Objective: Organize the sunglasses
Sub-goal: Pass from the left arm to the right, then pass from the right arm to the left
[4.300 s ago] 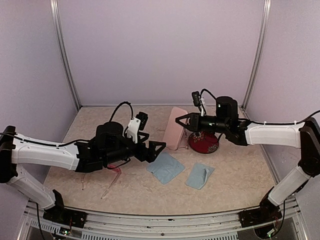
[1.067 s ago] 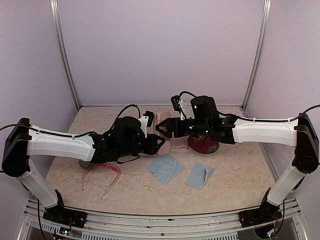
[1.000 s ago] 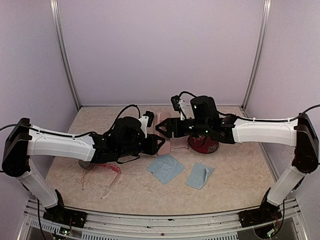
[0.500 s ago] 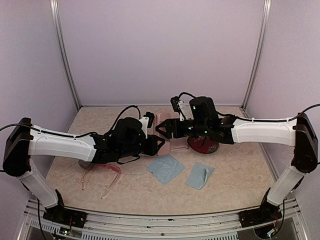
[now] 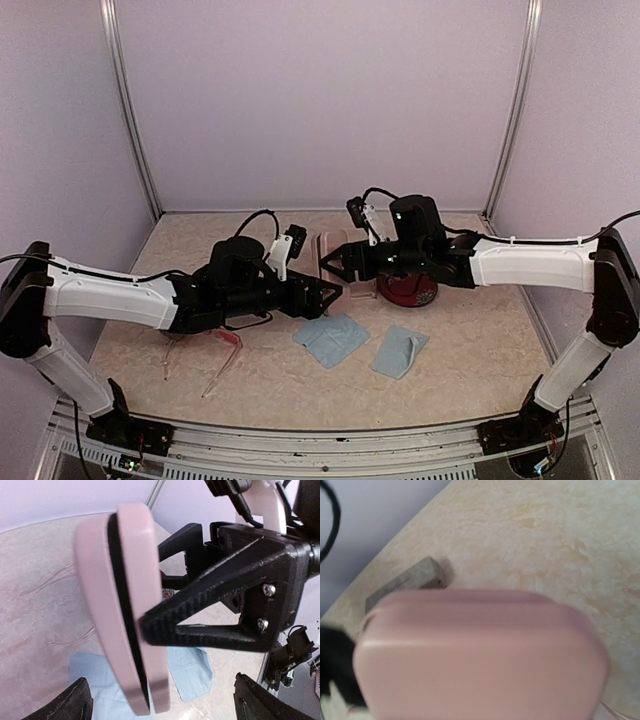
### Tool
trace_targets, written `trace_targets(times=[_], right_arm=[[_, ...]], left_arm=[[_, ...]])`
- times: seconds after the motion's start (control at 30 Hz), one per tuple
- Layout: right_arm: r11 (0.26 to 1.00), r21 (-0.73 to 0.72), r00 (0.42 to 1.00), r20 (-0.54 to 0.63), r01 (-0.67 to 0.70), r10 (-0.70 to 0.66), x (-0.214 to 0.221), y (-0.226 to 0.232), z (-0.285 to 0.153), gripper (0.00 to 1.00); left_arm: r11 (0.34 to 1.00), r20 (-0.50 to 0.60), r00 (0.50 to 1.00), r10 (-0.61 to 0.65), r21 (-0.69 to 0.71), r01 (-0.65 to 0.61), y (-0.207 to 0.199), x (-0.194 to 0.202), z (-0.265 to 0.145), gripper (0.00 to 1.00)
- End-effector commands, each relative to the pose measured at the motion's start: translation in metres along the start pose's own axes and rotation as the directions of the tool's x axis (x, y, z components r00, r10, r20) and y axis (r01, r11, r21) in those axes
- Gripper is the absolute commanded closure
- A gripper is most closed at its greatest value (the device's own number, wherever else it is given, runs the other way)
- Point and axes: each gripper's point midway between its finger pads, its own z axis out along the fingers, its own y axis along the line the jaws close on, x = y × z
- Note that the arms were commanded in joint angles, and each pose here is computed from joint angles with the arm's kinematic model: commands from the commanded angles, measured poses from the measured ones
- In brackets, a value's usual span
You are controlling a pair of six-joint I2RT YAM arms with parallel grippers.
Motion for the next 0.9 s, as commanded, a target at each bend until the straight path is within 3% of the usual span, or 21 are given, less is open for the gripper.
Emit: trace_targets(times=[0.0, 0.37, 0.67, 0.87], right_arm=[[0.978, -0.149, 0.988, 0.078, 0.147, -0.136, -0.024, 0.024, -0.030, 0.73], [0.847, -0.446, 0.956, 0.107, 0.291, -0.272, -0.023, 0.075, -0.054, 0.73], [0.747, -0.589, 0.950, 0.147, 0.308, -0.276, -0.024, 0.102, -0.069, 0.73], [0.738, -0.611, 0.955, 0.129, 0.287, -0.265, -0.016, 0.103, -0.063, 0.73]], left_arm=[[0.987, 0.059, 0.998, 0.012, 0.160, -0.021, -0.002, -0.020, -0.025, 0.04], [0.890, 0.001, 0.994, 0.107, 0.445, -0.096, -0.028, -0.007, -0.040, 0.05], [0.861, -0.041, 0.990, 0.139, 0.498, -0.100, -0.033, 0.005, -0.025, 0.05], [0.828, -0.042, 0.988, 0.151, 0.551, -0.103, -0.046, 0.005, -0.024, 0.08]])
